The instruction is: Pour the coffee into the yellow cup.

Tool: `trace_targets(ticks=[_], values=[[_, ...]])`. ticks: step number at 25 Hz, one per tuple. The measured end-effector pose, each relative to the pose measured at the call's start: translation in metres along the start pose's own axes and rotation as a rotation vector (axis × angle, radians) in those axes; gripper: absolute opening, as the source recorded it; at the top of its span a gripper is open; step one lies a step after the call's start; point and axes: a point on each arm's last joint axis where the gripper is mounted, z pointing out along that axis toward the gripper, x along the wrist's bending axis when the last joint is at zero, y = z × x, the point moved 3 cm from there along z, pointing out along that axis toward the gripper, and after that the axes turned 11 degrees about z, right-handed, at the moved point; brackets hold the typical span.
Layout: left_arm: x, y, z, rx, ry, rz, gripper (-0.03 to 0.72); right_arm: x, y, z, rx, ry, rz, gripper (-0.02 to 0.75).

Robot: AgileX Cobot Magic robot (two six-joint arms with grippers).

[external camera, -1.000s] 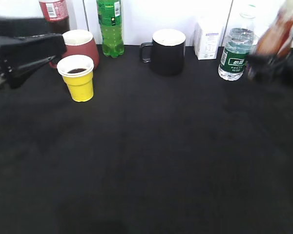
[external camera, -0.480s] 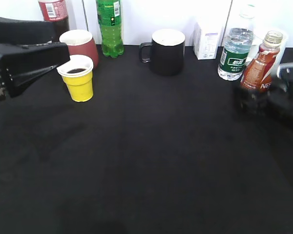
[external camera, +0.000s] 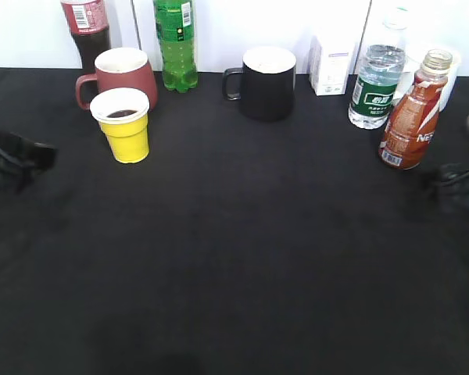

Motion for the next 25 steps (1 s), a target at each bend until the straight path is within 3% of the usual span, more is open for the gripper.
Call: trace_targets(ticks=[3, 6, 8, 10, 13, 16, 20, 23, 25], values=[[0.012, -0.001, -0.003, 0.092, 0.1, -0.423, 0.55, -0.006, 0.015, -0.016, 0.19, -0.12, 0.069, 0.629], [0.017, -0.007, -0.01, 0.213, 0.171, -0.586, 0.545, 0.001, 0.043, -0.04, 0.298, -0.159, 0.212, 0.594], [0.016, 0.002, -0.028, 0.272, 0.175, -0.532, 0.494, 0.008, 0.062, -0.061, 0.307, -0.149, 0.242, 0.587], [0.011, 0.016, -0.051, 0.29, 0.117, -0.448, 0.419, 0.018, 0.073, -0.09, 0.274, -0.09, 0.261, 0.585], [0.012, 0.021, -0.099, 0.273, 0.078, -0.222, 0.335, 0.035, 0.077, -0.147, 0.246, 0.014, 0.258, 0.585], [0.015, 0.017, -0.162, 0.134, 0.102, -0.215, 0.312, 0.041, 0.071, -0.213, 0.109, 0.078, 0.208, 0.582], [0.012, 0.0, -0.214, 0.02, 0.108, -0.233, 0.31, 0.038, 0.02, -0.28, 0.015, 0.106, 0.122, 0.581], [-0.006, -0.023, -0.223, -0.032, 0.001, -0.143, 0.309, 0.026, -0.02, -0.3, -0.057, 0.061, 0.064, 0.581], [-0.014, -0.045, -0.23, -0.073, -0.015, -0.079, 0.309, 0.019, -0.039, -0.293, -0.056, 0.032, 0.05, 0.581]])
